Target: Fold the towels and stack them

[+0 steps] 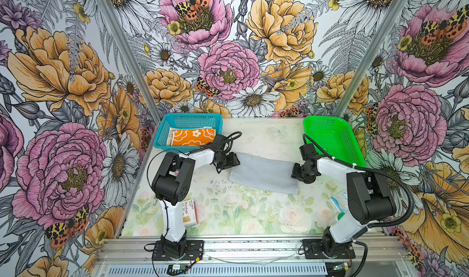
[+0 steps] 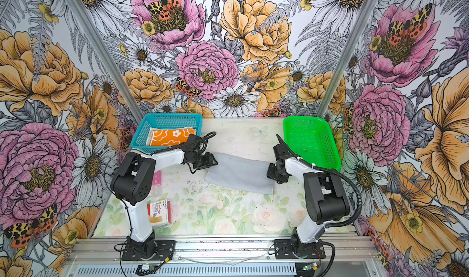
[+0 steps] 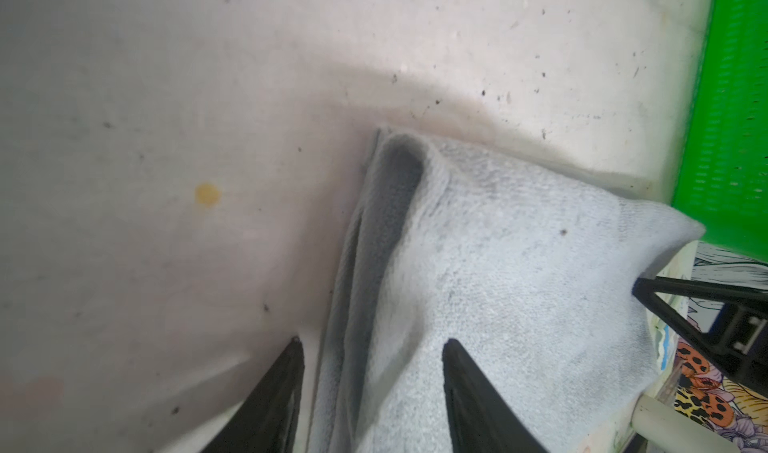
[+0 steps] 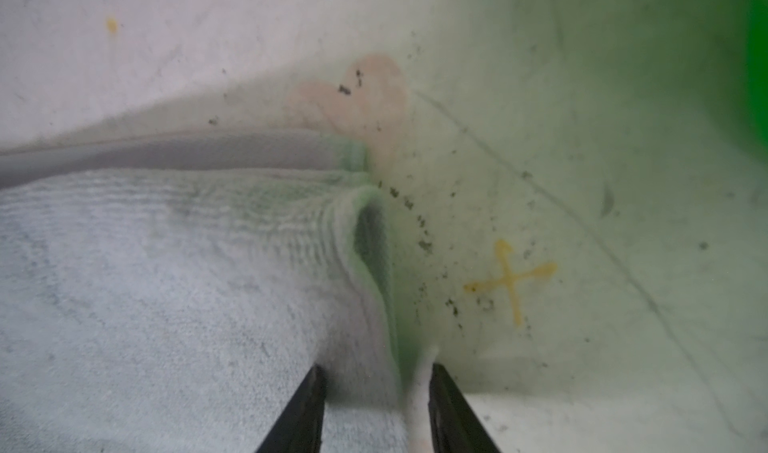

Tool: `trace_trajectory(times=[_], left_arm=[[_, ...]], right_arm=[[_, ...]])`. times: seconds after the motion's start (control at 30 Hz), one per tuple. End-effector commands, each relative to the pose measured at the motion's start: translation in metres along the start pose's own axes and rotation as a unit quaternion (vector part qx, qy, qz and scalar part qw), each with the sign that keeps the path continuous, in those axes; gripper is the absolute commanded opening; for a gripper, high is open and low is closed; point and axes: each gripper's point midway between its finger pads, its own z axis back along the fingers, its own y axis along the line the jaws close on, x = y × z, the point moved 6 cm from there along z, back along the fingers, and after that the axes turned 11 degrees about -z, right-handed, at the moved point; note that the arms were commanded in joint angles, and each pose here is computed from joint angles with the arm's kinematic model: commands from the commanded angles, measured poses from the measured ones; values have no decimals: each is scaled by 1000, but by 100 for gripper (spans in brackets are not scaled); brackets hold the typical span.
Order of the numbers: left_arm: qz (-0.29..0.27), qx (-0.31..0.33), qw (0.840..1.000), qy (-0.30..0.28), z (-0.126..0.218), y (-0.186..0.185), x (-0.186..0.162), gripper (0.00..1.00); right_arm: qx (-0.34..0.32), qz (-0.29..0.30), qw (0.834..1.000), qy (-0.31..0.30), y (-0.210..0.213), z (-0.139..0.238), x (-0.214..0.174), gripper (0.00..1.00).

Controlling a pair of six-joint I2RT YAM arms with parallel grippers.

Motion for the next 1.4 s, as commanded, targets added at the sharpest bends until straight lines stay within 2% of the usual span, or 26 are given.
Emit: trace_trajectory(times=[0.0, 0.1, 0.23, 0.3, 0.33, 0.37, 0.43, 0.47, 0.6, 0.73, 0.87, 1.07, 1.37], left_arm=[[12, 0, 999, 40, -25, 4, -20, 56], [10, 5, 999, 45, -31, 2, -23, 57], [3, -6, 999, 52, -40, -5, -24, 53], [-2, -6, 999, 50, -40, -9, -22, 39], [-5, -7, 999, 46, -39, -12, -20, 23], [-7, -8, 999, 41, -36, -15, -17, 11], [-13, -8, 1000, 27, -28, -20, -10, 1], [-15, -6, 1000, 20, -23, -21, -7, 0], [-35, 5, 999, 8, 0, -32, 6, 0], [-47, 57, 997, 11, 30, -34, 21, 0], [-71, 113, 990, 32, 52, -38, 36, 0], [-107, 179, 978, 25, 71, -46, 72, 0], [-155, 294, 943, -9, 105, -47, 138, 0]], right_arm=[[-34, 3, 999, 15, -14, -6, -6, 42], [-45, 4, 999, 12, -19, -6, -7, 42], [-38, 4, 999, 14, -17, -5, -7, 42], [-37, 3, 999, 17, -17, -5, -8, 42], [-38, 3, 999, 17, -17, -6, -8, 42], [-37, 3, 999, 16, -17, -5, -7, 42], [-35, 5, 999, 15, -16, -4, -8, 42], [-32, 5, 999, 15, -16, -3, -8, 41], [0, 13, 1000, 4, -8, 11, -9, 41], [56, 36, 998, -21, 2, 42, -17, 57], [125, 43, 990, -47, 10, 77, -31, 63], [225, 64, 972, -28, 31, 109, -65, 64], [295, 148, 944, -26, 84, 156, -100, 65]])
